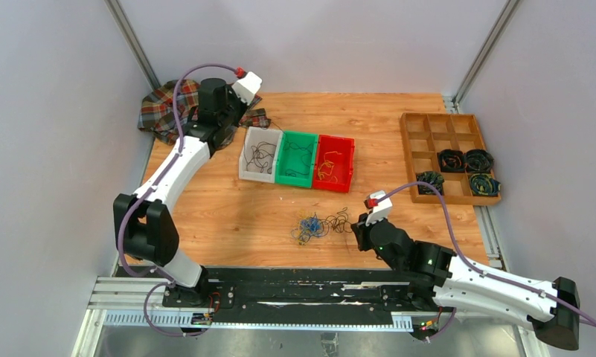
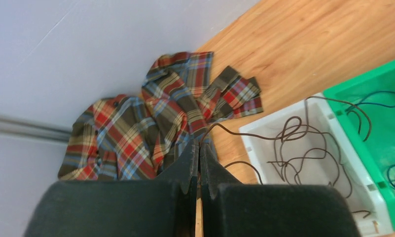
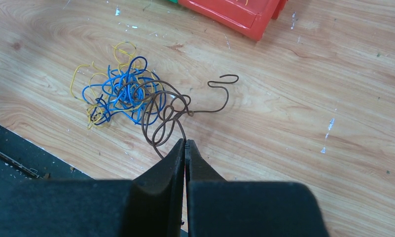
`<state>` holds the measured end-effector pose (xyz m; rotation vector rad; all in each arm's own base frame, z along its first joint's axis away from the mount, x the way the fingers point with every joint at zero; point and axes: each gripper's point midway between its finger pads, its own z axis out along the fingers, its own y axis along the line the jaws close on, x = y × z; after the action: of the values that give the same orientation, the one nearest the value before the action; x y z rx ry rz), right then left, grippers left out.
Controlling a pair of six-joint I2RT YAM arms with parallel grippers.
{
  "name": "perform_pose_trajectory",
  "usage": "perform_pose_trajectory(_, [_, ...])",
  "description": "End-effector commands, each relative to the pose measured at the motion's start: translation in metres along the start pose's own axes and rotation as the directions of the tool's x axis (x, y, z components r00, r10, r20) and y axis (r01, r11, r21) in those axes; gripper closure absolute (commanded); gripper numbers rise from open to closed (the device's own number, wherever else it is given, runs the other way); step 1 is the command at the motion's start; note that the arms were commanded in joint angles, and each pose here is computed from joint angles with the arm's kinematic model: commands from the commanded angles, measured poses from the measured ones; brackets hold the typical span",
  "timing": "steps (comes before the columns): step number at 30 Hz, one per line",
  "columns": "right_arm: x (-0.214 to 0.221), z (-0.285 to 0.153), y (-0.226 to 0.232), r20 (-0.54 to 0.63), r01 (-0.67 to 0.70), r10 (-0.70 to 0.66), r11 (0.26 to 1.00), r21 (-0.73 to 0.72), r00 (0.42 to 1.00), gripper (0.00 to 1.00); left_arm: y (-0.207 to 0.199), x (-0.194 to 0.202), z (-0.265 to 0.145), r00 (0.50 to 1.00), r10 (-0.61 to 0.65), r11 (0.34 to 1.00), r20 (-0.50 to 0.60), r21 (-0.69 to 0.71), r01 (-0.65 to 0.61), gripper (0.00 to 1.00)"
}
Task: Untangle the cables
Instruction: Place the cable in the bin.
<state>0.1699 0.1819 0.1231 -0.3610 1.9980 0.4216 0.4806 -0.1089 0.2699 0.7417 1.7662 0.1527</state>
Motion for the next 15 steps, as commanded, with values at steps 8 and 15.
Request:
perform_pose_trajectory(8, [0.002, 0.003, 0.003, -0.01, 0.004, -0.004, 1.0, 0.001, 1.0, 1.0, 0.035, -0.026, -0.02, 0.952, -0.268, 0.962, 0.145, -0.015, 0.273, 1.0])
perform_pose_trajectory(15, [0.002, 0.003, 0.004, -0.017, 0.006, -0.006, 1.0, -0.005, 1.0, 0.99, 0.034, -0.064, -0.044, 0.885, -0.368, 0.93, 0.286, 0.087, 0.358, 1.0])
